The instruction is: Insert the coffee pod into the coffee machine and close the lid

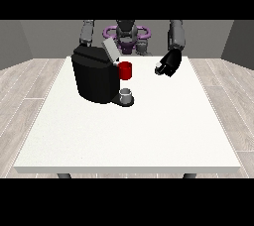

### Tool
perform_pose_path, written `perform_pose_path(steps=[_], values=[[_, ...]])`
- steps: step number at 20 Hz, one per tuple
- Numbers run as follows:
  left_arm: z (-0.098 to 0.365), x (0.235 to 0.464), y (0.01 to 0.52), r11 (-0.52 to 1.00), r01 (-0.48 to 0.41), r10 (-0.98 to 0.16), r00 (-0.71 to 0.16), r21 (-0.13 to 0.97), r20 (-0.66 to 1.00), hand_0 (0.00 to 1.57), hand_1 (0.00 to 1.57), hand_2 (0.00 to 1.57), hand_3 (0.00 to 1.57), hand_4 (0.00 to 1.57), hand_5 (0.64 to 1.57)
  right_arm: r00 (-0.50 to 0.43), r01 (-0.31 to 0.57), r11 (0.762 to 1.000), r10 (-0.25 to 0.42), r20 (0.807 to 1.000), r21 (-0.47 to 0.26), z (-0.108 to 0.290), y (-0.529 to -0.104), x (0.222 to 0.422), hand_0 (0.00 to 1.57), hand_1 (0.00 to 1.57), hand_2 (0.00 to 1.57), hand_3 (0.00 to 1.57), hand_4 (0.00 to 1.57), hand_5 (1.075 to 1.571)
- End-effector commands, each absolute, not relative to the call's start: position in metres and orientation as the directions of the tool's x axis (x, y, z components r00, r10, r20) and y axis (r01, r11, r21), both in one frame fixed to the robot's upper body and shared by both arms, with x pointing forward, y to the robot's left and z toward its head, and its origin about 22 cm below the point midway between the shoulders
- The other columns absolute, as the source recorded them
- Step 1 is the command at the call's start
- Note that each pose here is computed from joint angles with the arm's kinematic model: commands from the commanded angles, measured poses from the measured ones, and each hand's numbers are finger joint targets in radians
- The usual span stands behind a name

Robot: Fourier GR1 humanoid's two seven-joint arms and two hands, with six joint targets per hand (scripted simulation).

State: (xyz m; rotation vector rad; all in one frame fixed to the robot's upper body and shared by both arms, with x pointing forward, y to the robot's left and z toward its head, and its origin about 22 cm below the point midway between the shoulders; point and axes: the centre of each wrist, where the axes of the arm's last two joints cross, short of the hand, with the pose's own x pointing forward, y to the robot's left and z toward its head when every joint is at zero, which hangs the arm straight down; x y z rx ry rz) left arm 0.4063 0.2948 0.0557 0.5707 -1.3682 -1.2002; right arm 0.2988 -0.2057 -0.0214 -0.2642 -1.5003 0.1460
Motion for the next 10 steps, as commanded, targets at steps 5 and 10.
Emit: perform_pose_path(steps=[5, 10], values=[[0.112, 0.430, 0.262, 0.334, 0.353, -0.851, -0.285, 0.874, 0.441, 1.40, 1.40, 1.40, 1.34, 0.60, 1.571, 0.094, 0.055, 0.960, 0.270, 0.958, -0.276, -0.030, -0.218, 0.302, 0.00, 0.00, 0.00, 0.00, 0.00, 1.571], [0.117, 0.433, 0.218, 0.307, 0.386, -0.857, -0.286, 0.870, 0.429, 1.40, 1.40, 1.40, 1.34, 0.60, 1.571, 0.119, 0.054, 0.963, 0.256, 0.959, -0.263, -0.034, -0.206, 0.304, 0.00, 0.00, 0.00, 0.00, 0.00, 1.571]])
